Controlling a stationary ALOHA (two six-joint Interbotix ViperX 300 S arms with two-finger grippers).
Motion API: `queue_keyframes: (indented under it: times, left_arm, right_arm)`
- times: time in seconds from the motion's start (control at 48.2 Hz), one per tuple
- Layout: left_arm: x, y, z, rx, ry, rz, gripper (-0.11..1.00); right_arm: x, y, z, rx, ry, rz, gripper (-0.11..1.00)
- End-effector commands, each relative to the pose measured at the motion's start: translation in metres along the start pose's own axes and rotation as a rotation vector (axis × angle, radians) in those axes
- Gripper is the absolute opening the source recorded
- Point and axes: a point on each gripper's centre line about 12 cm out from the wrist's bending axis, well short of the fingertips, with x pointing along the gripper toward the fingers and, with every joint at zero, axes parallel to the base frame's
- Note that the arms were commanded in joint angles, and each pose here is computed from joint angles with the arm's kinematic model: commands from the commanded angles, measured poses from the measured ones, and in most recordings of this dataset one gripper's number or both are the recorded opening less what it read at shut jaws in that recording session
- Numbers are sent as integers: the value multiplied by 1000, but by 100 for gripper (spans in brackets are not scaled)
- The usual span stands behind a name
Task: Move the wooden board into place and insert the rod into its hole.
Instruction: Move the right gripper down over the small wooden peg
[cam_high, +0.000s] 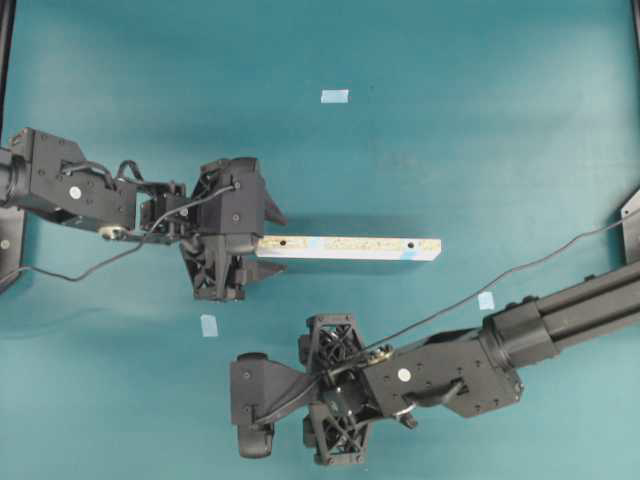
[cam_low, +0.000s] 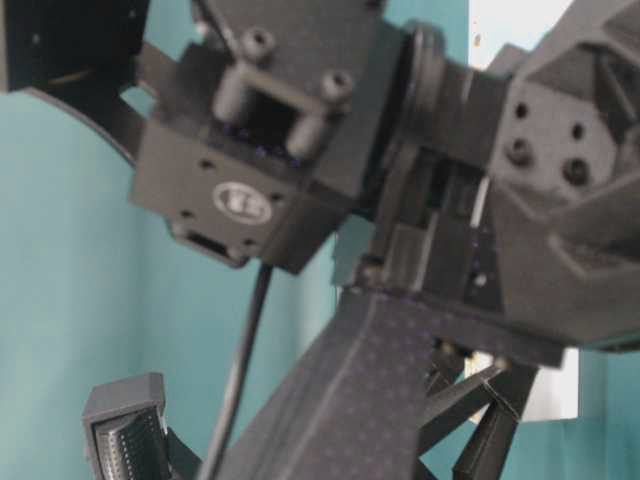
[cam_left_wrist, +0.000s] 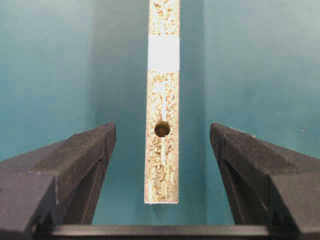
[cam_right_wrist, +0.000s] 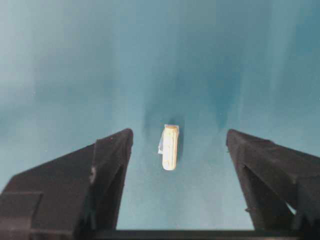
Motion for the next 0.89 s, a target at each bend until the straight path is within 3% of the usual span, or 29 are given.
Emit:
queue_keyframes:
  times: [0.0,0.104,0.332,0.685,0.871]
  left_arm:
    - [-6,-4,11,8,-40,-7,78]
    - [-6,-5,11,13,-40,-11,78]
    - [-5,-5,10,10,-39,-11,78]
    - [-6,-5,11,10,-40,-11,78]
    - [-5,-6,10,11,-39,-12,78]
  right_arm:
    - [-12,6,12,1,-39,19,78]
    - [-10,5,11,3,-35,16,73]
    - [-4,2,11,47,-38,16,74]
    - [-4,1,16,67,-72,0,73]
    - [-4,1,15,78,-74,3,63]
